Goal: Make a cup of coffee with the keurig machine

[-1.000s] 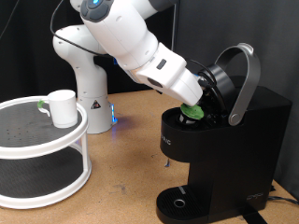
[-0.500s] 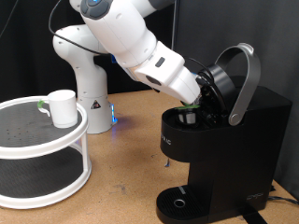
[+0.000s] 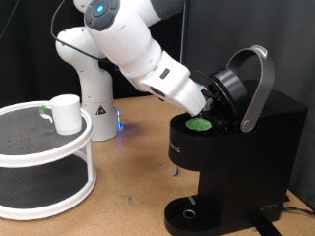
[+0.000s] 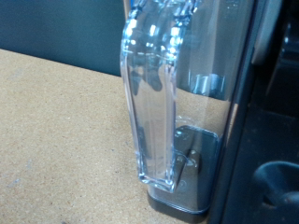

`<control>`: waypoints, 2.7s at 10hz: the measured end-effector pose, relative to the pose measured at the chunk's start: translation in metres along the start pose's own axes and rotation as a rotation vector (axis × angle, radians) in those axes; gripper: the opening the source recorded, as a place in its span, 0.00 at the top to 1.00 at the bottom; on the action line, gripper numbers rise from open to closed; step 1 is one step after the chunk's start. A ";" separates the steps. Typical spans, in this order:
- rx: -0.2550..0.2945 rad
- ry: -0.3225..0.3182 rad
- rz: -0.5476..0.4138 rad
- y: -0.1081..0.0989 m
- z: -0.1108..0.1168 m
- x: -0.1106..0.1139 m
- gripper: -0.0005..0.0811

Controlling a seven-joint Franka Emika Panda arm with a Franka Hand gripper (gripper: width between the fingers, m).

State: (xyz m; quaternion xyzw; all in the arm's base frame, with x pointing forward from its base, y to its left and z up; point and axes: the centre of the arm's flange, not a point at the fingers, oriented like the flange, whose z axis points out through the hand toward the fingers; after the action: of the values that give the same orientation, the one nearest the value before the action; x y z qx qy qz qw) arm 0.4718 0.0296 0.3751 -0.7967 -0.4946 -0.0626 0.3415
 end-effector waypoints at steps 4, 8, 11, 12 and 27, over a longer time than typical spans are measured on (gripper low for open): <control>-0.157 0.209 0.002 0.006 -0.026 0.016 0.01; -0.140 0.190 0.006 0.004 -0.047 0.017 0.01; -0.184 0.240 0.033 0.009 -0.052 0.018 0.01; -0.197 0.287 0.045 0.009 -0.059 0.019 0.01; -0.152 0.420 0.058 -0.026 -0.144 0.019 0.01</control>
State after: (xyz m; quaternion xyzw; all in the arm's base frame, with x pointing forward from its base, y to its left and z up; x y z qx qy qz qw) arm 0.4936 -0.0367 0.5054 -0.8036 -0.3834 -0.2544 0.3776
